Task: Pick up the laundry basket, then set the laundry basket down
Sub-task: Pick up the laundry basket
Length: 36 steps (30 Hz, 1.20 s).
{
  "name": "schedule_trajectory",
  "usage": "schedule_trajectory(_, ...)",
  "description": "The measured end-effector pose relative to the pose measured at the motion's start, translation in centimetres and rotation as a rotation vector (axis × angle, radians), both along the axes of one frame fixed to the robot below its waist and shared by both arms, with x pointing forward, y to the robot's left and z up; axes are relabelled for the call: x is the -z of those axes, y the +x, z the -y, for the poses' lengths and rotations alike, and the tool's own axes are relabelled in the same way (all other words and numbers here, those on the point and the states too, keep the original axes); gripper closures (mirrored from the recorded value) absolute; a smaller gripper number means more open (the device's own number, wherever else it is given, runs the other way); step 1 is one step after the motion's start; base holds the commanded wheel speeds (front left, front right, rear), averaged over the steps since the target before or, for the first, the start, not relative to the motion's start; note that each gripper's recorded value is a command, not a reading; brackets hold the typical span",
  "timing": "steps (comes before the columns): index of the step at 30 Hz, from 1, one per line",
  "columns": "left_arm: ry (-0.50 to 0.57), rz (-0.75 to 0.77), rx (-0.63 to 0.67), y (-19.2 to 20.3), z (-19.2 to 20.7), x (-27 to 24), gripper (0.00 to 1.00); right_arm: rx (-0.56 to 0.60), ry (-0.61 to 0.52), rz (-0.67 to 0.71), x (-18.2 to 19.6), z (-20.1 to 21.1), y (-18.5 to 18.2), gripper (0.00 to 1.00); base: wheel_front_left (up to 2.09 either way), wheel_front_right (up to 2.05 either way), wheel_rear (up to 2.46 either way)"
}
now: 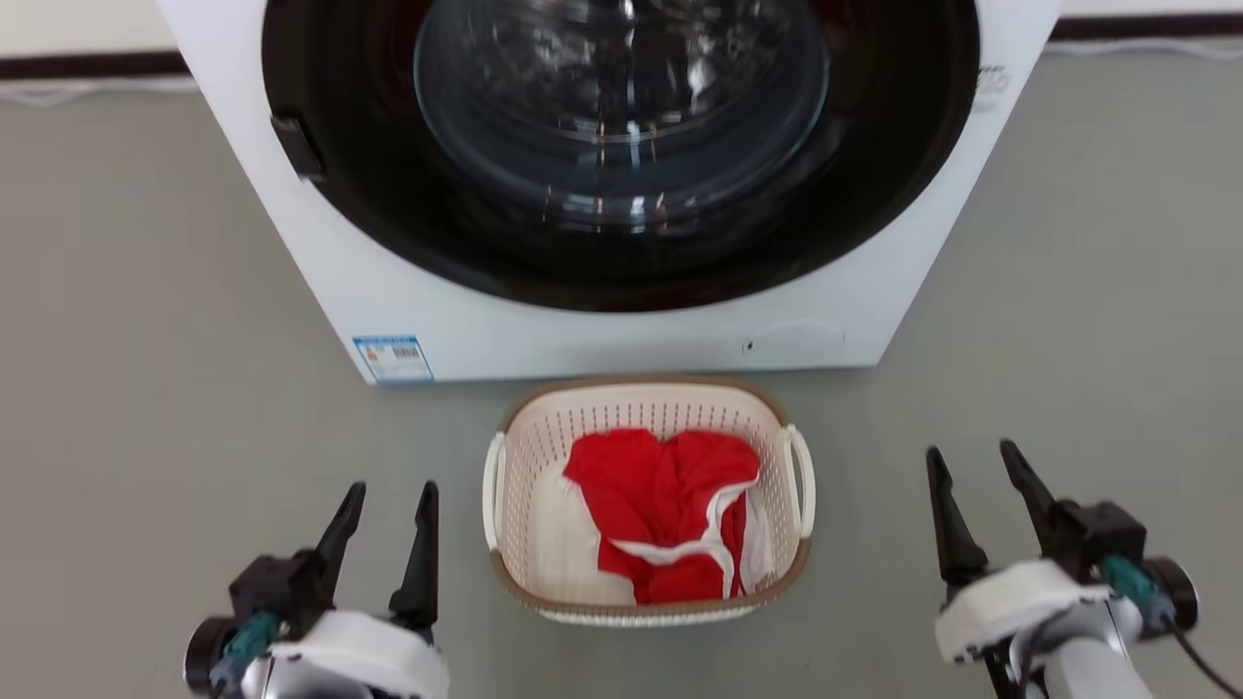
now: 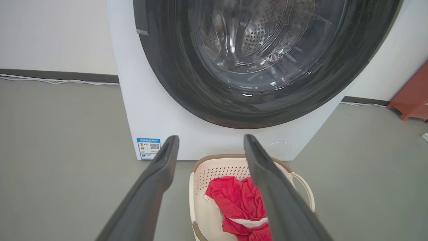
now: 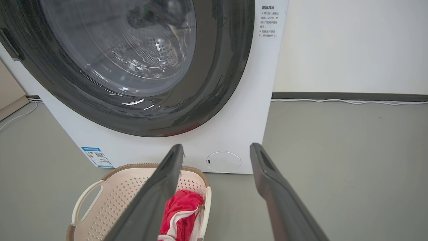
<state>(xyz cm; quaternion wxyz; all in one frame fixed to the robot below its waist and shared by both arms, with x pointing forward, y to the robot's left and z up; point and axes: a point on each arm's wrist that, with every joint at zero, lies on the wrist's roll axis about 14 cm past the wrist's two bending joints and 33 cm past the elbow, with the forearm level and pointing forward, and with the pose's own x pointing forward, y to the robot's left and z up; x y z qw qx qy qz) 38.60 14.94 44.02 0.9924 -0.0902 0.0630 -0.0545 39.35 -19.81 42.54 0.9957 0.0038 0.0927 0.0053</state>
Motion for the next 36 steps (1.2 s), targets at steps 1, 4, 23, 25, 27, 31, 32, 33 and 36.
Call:
schedule_trajectory(1, -0.001, -0.008, 0.004, 0.3, 0.2, 0.3, 0.0, -0.002, 0.001, -0.012, 0.4, -0.1, 0.4, 0.0, 0.0, 0.0, 0.0)
schedule_trajectory(4, 0.003, -0.034, 0.019, 1.6, 0.6, 1.4, 0.0, -0.014, -0.003, -0.05, 1.7, -0.4, 1.8, 0.0, 0.0, 0.0, 0.0)
schedule_trajectory(23, -0.009, -0.338, 0.074, 10.9, 3.4, 14.8, 0.0, -0.091, -0.056, -0.401, 15.3, -2.2, 10.8, 0.0, 0.0, 0.0, 0.0)
schedule_trajectory(25, -0.005, -0.371, 0.078, 11.3, 3.5, 16.5, 0.0, -0.097, -0.058, -0.428, 16.8, -2.3, 11.1, 0.0, 0.0, 0.0, 0.0)
schedule_trajectory(27, 0.005, -0.41, 0.08, 11.4, 3.5, 18.2, 0.0, -0.103, -0.059, -0.46, 18.4, -2.5, 11.1, 0.0, 0.0, 0.0, 0.0)
schedule_trajectory(31, 0.02, -0.473, 0.074, 11.5, 3.5, 21.1, 0.0, -0.114, -0.061, -0.509, 21.0, -2.6, 11.0, 0.0, 0.0, 0.0, 0.0)
schedule_trajectory(32, 0.02, -0.48, 0.074, 11.7, 3.5, 21.5, 0.0, -0.115, -0.061, -0.517, 21.5, -2.6, 11.1, 0.0, 0.0, 0.0, 0.0)
schedule_trajectory(33, 0.02, -0.484, 0.075, 12.0, 3.6, 22.0, 0.0, -0.117, -0.061, -0.521, 21.9, -2.7, 11.2, 0.0, 0.0, 0.0, 0.0)
schedule_trajectory(36, 0.021, -0.494, 0.076, 12.4, 3.7, 22.8, 0.0, -0.125, -0.062, -0.538, 22.9, -2.8, 11.1, 0.0, 0.0, 0.0, 0.0)
